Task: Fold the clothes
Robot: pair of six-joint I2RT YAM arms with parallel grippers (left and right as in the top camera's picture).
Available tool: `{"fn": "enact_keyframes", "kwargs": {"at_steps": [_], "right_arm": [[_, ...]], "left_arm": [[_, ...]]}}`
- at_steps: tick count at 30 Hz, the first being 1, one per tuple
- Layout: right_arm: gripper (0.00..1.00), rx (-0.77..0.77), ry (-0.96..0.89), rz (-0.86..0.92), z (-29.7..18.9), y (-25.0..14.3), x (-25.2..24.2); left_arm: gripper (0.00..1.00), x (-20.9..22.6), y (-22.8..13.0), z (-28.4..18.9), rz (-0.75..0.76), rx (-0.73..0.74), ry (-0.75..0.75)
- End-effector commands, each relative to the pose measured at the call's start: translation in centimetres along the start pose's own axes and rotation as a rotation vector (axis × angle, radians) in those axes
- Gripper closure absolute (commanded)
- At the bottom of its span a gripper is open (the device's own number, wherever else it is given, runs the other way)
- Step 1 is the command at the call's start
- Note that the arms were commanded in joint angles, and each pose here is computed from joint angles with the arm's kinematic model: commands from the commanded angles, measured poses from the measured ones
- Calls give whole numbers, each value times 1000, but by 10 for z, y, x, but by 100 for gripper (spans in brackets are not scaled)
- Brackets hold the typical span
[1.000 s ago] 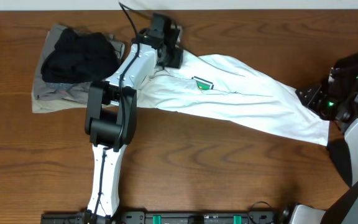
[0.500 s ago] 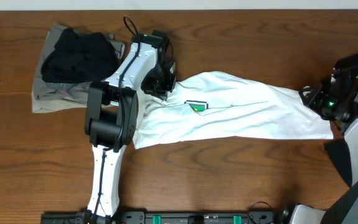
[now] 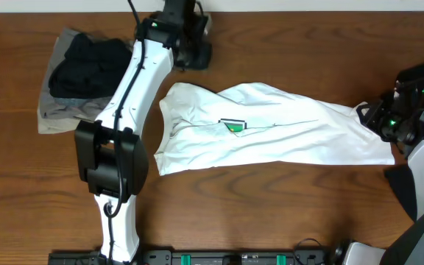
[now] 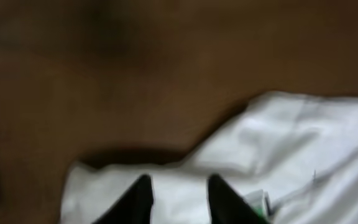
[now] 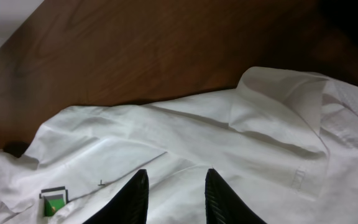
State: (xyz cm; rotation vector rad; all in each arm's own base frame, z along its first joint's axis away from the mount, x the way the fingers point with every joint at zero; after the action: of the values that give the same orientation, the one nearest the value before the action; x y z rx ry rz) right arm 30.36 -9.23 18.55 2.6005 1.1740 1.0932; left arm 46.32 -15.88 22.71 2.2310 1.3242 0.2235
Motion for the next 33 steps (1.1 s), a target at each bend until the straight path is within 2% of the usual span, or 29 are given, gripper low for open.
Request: {"fn": "enact_keyframes", "kwargs": {"at_steps": [1, 7, 11, 22, 33], "right_arm": [[71, -4, 3, -25, -1, 1, 3], [71, 8, -3, -9, -1, -1, 2], [71, 15, -6, -6, -1, -2, 1], [71, 29, -14, 1, -1, -5, 0], [71, 29, -13, 0, -1, -5, 0]], "left_arm": [[61, 7, -18, 56, 6, 84, -17], [59, 8, -49, 117, 15, 217, -50], [59, 3, -60, 130, 17, 269, -63], [58, -26, -75, 128, 41, 386, -125], [58, -30, -56, 91, 76, 331, -121]]}}
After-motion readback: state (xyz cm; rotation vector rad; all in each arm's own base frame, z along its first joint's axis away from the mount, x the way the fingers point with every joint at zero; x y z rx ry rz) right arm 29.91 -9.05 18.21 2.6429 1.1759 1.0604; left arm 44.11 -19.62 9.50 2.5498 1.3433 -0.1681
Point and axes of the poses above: each gripper's point midway between its finger pads, its own z axis out along the fingers, its own x axis along the line the jaws close on, y = z × x, the point moved 9 cm from there along -z, back along the fingers, and after that the axes turned 12 degrees about z, right-handed, at the moved point
